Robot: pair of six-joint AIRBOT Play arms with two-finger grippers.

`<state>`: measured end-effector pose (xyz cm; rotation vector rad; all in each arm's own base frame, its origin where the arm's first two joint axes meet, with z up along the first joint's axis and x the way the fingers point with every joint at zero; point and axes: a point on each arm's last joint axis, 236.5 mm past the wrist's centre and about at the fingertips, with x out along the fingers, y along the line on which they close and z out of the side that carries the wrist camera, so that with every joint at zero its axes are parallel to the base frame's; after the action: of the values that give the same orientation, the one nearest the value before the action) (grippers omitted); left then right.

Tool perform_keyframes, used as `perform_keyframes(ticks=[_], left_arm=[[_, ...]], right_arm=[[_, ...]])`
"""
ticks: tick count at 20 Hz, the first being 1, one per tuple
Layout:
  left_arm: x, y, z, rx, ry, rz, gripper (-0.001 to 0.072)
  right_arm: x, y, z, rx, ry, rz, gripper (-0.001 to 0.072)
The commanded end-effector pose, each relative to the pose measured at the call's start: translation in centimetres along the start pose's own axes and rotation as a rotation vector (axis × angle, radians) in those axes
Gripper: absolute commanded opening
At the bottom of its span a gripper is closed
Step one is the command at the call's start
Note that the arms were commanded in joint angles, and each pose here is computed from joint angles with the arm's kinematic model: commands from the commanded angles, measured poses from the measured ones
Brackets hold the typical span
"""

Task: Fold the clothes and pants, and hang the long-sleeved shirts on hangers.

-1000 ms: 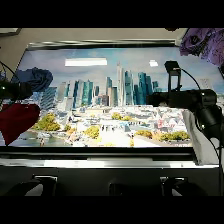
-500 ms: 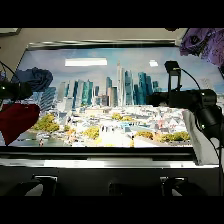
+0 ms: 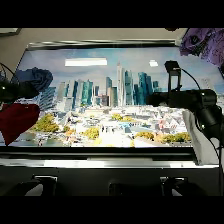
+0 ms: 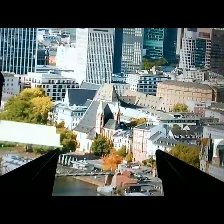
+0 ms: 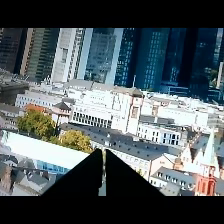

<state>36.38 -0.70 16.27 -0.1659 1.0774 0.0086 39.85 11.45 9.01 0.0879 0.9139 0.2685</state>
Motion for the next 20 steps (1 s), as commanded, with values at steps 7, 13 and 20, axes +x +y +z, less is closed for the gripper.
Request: perform_keyframes(ticks=[7,13,20], left_arm=[[6.1,19.8,-4.5,-0.503,-0.029,0.297,0.0720],[15.1,28.4,-7.5,-0.671,-0.042,0.338,0.0720],[21.4,29.8,-9.9,-0.716,0.038,0.319,0.0122]], right_arm=[[-0.1,0.2,-0.8,0.004,0.036,0.007,0.0071],[-0.1,0.2,-1.4,0.005,0.057,0.008,0.0071],[-0.1,0.2,-1.4,0.005,0.058,0.008,0.0072]])
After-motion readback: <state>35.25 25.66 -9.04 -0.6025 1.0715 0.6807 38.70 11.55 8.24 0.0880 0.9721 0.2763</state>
